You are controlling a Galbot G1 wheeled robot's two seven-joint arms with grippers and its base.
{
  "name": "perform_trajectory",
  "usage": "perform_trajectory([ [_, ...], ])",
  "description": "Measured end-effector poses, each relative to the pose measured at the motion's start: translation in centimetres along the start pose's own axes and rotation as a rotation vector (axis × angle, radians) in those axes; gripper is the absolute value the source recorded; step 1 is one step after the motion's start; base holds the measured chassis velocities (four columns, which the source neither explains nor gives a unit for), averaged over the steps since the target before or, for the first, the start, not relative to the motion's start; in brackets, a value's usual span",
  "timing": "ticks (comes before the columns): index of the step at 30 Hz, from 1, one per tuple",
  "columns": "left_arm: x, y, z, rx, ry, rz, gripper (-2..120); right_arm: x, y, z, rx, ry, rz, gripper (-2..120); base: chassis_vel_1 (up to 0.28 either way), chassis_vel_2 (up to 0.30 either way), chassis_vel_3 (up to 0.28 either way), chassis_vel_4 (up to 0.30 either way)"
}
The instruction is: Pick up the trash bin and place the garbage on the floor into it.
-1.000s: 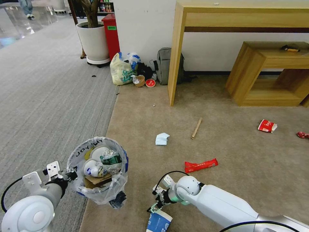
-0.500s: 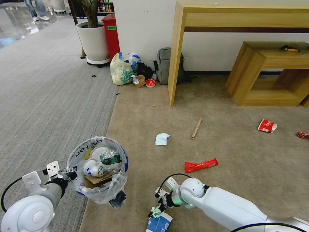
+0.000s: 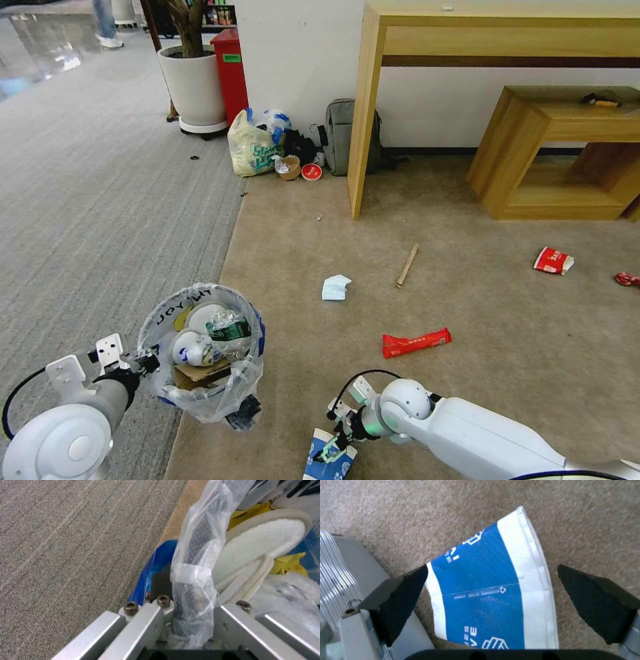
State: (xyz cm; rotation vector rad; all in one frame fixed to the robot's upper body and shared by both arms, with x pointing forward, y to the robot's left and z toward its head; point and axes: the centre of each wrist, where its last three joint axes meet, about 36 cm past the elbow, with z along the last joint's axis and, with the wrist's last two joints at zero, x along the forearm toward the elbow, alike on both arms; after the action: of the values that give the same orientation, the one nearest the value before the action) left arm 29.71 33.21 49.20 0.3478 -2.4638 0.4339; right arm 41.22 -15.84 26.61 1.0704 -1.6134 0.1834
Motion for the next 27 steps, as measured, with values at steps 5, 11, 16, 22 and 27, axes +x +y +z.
perform_trajectory([
  [5, 0.0, 0.0, 0.0, -0.001, 0.0, -0.001, 0, -0.5, -0.1, 0.3, -0.013, 0.004, 0.002, 94, 0.0, 0.0, 0.0, 0.0],
  [11, 0.0, 0.0, 0.0, -0.001, 0.0, 0.0, 0, -0.7, -0.2, 0.7, -0.021, 0.007, 0.004, 89, 0.0, 0.0, 0.0, 0.0],
  [16, 0.0, -0.1, -0.1, -0.003, -0.001, 0.001, 0, -0.9, 0.0, 1.0, -0.024, 0.008, 0.003, 88, 0.0, 0.0, 0.0, 0.0],
  [22, 0.0, -0.1, -0.1, -0.003, -0.001, 0.001, 0, -1.2, 0.2, 1.2, -0.029, 0.01, 0.0, 78, 0.0, 0.0, 0.0, 0.0],
  [27, 0.1, -0.1, -0.1, -0.004, -0.002, 0.002, 0, -1.2, 0.1, 1.3, -0.031, 0.011, 0.004, 63, 0.0, 0.0, 0.0, 0.0],
])
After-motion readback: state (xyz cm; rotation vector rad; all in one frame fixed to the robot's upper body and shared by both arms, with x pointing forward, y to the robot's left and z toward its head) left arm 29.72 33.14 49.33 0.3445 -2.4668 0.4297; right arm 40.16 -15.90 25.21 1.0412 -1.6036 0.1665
